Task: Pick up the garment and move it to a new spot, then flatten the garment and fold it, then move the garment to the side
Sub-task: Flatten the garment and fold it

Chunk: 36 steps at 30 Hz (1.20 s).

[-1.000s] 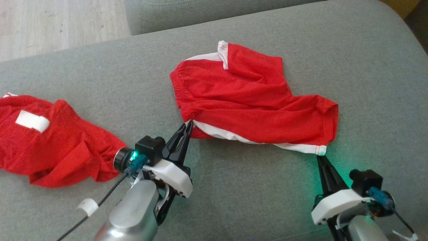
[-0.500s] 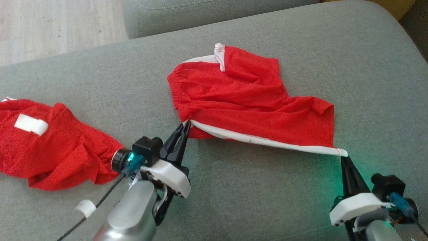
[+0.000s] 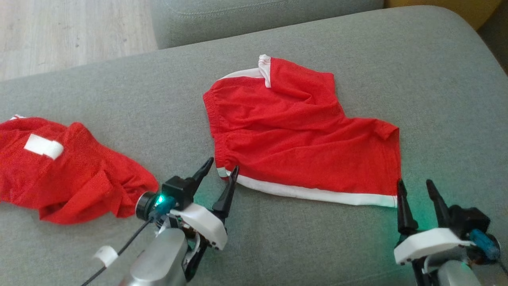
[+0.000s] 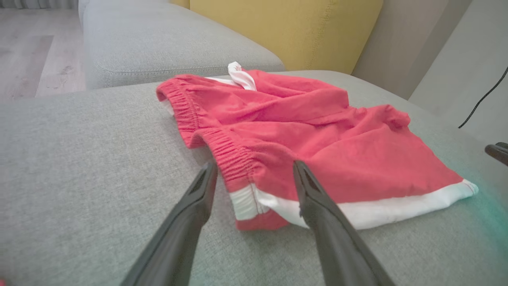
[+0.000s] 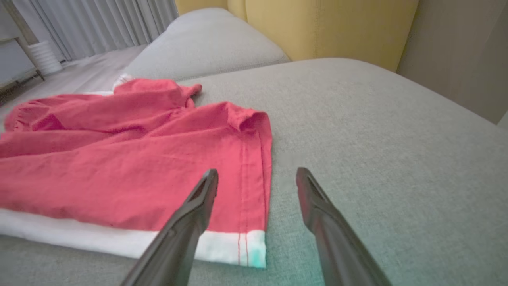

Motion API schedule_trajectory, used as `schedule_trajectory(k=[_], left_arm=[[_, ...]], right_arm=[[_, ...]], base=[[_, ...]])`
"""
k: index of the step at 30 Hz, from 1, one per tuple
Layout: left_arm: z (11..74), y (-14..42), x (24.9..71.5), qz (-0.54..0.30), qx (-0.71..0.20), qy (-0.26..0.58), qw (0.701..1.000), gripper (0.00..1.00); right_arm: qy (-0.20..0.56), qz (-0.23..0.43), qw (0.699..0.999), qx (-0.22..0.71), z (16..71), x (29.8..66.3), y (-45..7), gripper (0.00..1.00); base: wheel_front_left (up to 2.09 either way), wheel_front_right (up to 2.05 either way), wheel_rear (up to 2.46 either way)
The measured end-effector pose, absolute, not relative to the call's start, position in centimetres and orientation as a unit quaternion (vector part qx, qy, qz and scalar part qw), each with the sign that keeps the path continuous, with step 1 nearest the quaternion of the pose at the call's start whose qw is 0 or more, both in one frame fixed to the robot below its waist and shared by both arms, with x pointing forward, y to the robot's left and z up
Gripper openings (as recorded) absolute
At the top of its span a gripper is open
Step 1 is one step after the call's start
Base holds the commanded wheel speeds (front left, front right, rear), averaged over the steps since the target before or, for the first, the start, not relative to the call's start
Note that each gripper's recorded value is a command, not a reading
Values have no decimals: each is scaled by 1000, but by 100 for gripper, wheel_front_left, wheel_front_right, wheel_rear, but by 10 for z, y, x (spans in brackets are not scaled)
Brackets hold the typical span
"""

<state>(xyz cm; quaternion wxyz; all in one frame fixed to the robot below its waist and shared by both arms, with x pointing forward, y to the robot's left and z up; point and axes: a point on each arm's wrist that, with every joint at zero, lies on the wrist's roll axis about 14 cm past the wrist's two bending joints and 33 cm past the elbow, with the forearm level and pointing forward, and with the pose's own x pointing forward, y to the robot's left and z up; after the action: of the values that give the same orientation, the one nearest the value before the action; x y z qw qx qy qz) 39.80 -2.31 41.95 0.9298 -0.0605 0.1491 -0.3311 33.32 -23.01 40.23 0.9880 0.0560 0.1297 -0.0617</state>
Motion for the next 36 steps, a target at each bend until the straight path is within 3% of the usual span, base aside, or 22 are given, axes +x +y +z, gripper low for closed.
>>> schedule_trajectory(k=[9,19,29,36], left_arm=[[474,1,427,-273,-101,62,955,100],[455,23,408,-243,-115,78,960,100],[443,13,404,-261,-105,95,955,100],[436,12,404,-263,-103,105,953,100]], right_arm=[[51,-40,995,70,448,347,-218,100],[86,-53,992,72,426,330,-223,100],[180,-70,977,94,371,305,-222,100],[179,-61,977,99,372,320,-217,100]], base=[[0,0,0],[0,0,0],[0,0,0],[0,0,0]])
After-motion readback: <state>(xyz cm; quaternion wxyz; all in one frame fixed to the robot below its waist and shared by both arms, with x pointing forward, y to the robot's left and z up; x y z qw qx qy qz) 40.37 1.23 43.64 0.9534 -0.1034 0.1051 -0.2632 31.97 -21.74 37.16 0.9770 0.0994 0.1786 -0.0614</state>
